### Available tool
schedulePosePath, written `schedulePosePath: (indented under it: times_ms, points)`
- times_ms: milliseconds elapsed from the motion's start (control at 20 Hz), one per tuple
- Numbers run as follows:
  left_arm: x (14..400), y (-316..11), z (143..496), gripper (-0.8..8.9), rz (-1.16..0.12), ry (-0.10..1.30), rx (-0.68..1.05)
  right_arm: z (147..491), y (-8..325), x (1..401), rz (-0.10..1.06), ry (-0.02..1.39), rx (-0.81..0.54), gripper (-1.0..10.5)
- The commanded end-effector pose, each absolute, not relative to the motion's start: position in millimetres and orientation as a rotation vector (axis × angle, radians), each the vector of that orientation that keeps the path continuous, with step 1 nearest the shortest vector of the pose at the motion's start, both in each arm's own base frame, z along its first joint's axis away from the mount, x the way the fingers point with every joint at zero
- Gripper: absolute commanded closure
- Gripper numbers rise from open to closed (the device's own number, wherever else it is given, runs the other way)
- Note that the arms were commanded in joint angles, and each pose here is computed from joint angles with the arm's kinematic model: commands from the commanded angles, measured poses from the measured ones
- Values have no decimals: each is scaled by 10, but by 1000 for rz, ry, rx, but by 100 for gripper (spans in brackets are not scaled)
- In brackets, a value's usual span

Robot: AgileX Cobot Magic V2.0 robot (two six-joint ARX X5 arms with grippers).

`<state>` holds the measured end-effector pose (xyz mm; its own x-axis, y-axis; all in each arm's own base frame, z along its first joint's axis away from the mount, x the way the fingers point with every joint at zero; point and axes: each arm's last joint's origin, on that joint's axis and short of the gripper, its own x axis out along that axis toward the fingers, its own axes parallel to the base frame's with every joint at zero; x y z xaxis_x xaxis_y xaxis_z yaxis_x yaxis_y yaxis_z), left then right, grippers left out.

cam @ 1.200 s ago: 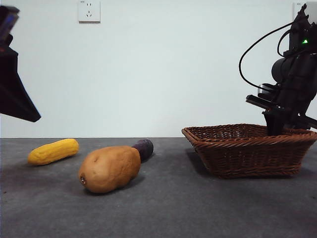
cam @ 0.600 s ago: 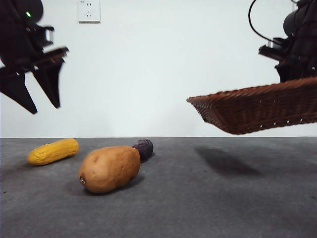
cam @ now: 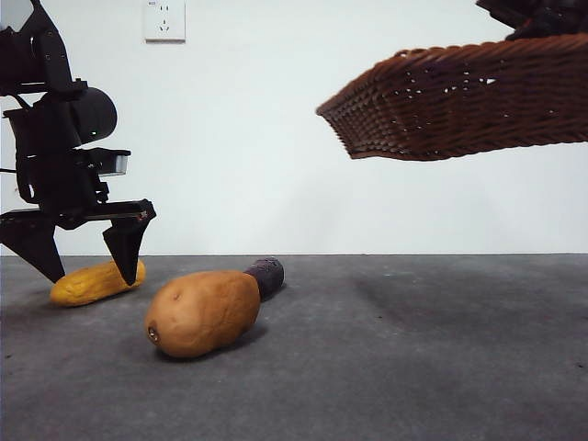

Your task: Help me put the vegetables on the table into the basket

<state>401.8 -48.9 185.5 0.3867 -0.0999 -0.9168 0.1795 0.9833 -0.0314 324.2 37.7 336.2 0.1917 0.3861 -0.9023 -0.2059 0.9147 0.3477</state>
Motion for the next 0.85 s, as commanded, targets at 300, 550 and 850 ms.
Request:
schedulePosePath:
  times_ms: [300, 550, 850]
  points:
    - [4049, -500, 1781, 776, -209, 1160, 125, 3440, 610, 3119, 505, 1318, 110, 958]
    - [4069, -524, 1840, 792, -270, 1137, 78, 3474, 602, 3087, 500, 1312, 110, 958]
    - [4146, -719, 2557, 791, -710, 1092, -321, 3471, 565, 3136, 309, 1290, 72, 958]
